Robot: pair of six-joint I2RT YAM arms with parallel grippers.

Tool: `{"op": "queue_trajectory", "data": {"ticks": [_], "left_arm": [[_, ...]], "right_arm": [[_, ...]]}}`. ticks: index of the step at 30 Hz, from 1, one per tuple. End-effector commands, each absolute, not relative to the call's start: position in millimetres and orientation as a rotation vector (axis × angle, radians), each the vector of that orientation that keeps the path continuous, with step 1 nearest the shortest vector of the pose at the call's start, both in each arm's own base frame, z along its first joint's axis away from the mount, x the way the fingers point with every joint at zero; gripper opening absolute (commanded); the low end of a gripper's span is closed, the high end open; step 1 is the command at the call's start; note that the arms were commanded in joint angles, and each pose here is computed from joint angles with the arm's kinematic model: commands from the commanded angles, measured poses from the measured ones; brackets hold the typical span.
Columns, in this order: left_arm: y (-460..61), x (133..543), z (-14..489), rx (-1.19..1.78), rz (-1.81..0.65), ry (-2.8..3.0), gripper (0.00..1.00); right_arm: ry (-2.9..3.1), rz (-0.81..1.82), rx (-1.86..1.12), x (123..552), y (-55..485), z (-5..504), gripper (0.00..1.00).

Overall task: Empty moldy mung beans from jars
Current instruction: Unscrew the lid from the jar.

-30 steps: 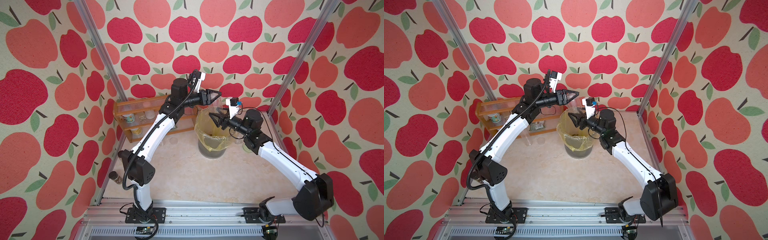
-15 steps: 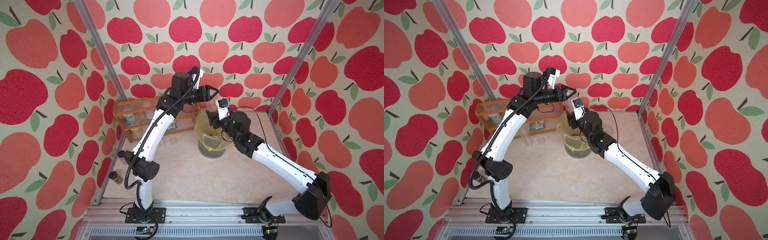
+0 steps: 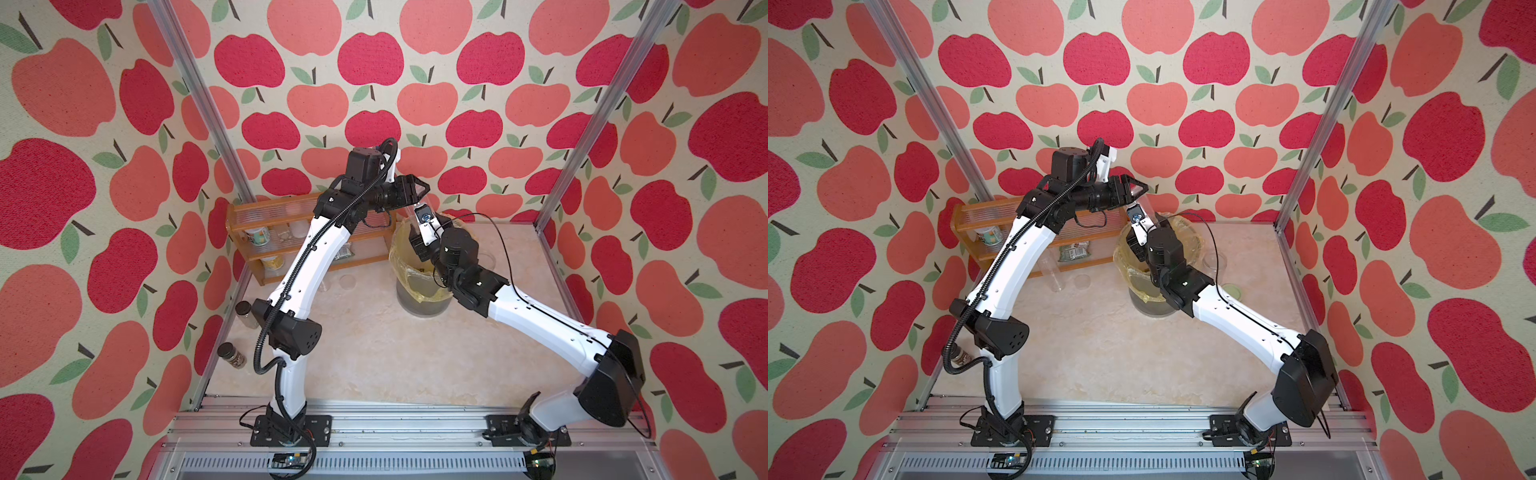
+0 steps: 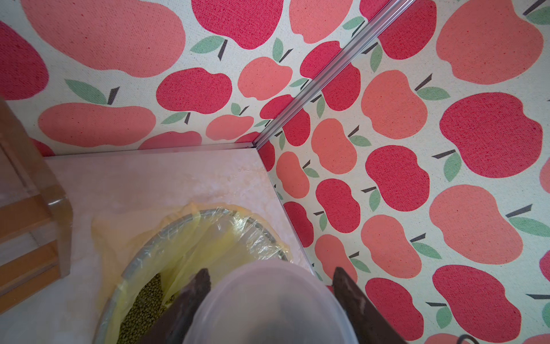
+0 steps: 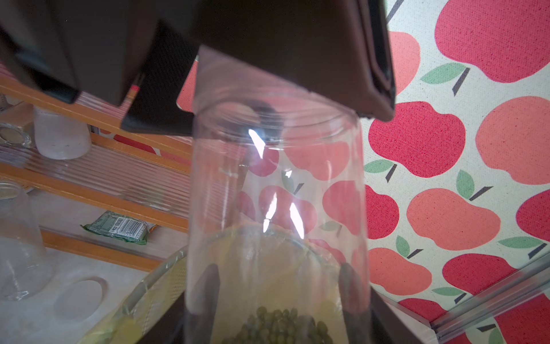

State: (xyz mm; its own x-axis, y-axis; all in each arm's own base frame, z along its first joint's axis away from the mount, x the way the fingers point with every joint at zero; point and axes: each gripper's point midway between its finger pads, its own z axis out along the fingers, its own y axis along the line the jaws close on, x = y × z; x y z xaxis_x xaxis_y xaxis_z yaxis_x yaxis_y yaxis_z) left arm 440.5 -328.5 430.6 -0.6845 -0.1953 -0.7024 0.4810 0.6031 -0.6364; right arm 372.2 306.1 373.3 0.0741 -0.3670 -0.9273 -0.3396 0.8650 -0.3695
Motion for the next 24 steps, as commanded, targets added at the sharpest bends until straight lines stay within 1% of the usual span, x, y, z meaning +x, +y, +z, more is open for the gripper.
{"op": "queue_trajectory", "data": {"ticks": [1, 5, 7, 10, 12, 14, 15, 20, 24], "left_arm": [[-318.4, 452.0, 394.8, 0.175, -0.985, 2.160, 0.58], [-320.0, 450.1, 397.9, 0.190, -1.003, 2.151, 0.62], [-324.3, 447.4, 401.5, 0.219, -1.046, 2.138, 0.69], [-328.9, 447.1, 407.6, 0.231, -1.131, 2.112, 0.73], [-329.0, 449.1, 410.6, 0.234, -1.133, 2.094, 0.77], [-325.8, 450.9, 418.6, 0.238, -1.121, 2.061, 0.84], [-324.3, 451.6, 422.2, 0.239, -1.123, 2.048, 0.86], [-314.2, 455.4, 441.5, 0.223, -1.166, 1.979, 0.92], [-309.8, 452.3, 450.2, 0.240, -1.159, 1.941, 0.92]], "right_arm": [[1.330, 0.052, -0.566, 351.9, 320.2, 436.1, 0.35], [1.322, 0.114, -0.595, 348.1, 326.8, 435.5, 0.36], [1.330, 0.146, -0.604, 347.8, 327.6, 434.1, 0.36], [1.356, 0.197, -0.622, 348.9, 329.5, 429.3, 0.36], [1.386, 0.200, -0.618, 353.3, 327.7, 423.1, 0.36], [1.410, 0.204, -0.613, 355.5, 323.8, 416.5, 0.36], [1.424, 0.211, -0.612, 356.9, 321.6, 413.6, 0.36], [1.506, 0.280, -0.559, 365.1, 302.8, 397.3, 0.36], [1.536, 0.330, -0.533, 366.9, 292.4, 387.5, 0.36]]}}
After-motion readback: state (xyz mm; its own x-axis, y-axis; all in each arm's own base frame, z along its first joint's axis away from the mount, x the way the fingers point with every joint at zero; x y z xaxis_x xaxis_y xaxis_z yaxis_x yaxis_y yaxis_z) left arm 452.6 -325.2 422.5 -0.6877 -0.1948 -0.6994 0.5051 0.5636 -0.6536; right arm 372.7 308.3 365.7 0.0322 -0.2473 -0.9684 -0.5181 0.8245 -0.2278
